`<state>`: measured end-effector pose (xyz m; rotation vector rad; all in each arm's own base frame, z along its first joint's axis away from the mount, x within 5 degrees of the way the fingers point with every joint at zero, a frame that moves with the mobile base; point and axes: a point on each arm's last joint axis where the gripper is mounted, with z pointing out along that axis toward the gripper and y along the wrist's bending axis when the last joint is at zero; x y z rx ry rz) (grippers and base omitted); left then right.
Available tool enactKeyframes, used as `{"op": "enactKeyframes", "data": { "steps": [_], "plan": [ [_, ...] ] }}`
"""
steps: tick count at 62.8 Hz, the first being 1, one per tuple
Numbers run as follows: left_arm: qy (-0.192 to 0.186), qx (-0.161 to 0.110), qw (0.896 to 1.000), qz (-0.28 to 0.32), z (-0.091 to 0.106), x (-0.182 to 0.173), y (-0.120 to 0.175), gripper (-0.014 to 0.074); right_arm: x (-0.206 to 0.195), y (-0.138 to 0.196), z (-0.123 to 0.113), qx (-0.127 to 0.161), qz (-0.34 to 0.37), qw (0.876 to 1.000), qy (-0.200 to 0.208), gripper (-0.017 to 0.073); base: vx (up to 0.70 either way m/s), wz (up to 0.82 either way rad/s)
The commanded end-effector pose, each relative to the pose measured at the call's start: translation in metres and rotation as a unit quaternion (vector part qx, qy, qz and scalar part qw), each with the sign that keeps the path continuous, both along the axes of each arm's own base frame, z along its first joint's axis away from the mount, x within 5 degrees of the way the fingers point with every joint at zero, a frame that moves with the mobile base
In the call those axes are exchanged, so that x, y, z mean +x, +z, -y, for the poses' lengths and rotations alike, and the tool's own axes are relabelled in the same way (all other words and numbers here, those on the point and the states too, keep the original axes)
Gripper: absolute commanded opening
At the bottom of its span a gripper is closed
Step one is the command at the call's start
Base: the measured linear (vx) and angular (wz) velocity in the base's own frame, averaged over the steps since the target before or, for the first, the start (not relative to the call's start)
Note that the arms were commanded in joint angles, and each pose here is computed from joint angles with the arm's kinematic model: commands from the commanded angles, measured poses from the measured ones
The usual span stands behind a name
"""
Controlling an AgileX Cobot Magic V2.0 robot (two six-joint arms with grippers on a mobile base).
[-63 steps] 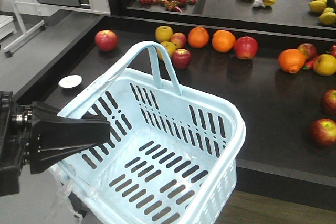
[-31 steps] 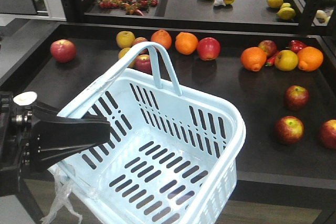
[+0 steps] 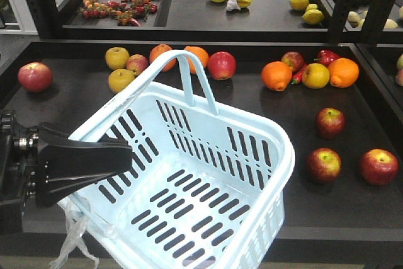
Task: Pick three apples into basket with both arms
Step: 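Drive the base up to the fruit table edge holding the basket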
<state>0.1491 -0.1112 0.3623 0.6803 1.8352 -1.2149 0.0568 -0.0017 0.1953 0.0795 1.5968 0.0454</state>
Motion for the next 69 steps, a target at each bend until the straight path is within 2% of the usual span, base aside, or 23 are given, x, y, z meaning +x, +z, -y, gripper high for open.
{"op": "enactKeyframes", "data": {
  "steps": [1, 69],
  "plan": [
    [0.009, -0.021, 1.0, 0.014, -0.0005, -0.002, 0.0138, -0.0008, -0.0002, 0.0024, -0.0008, -0.009, 0.035, 0.999, 0.003, -0.0001, 0.12, -0.15],
    [0.009, -0.021, 1.0, 0.014, -0.0005, -0.002, 0.0138, -0.0008, -0.0002, 0.0024, -0.0008, -0.009, 0.035, 0.999, 0.003, -0.0001, 0.1, -0.02]
  ]
}}
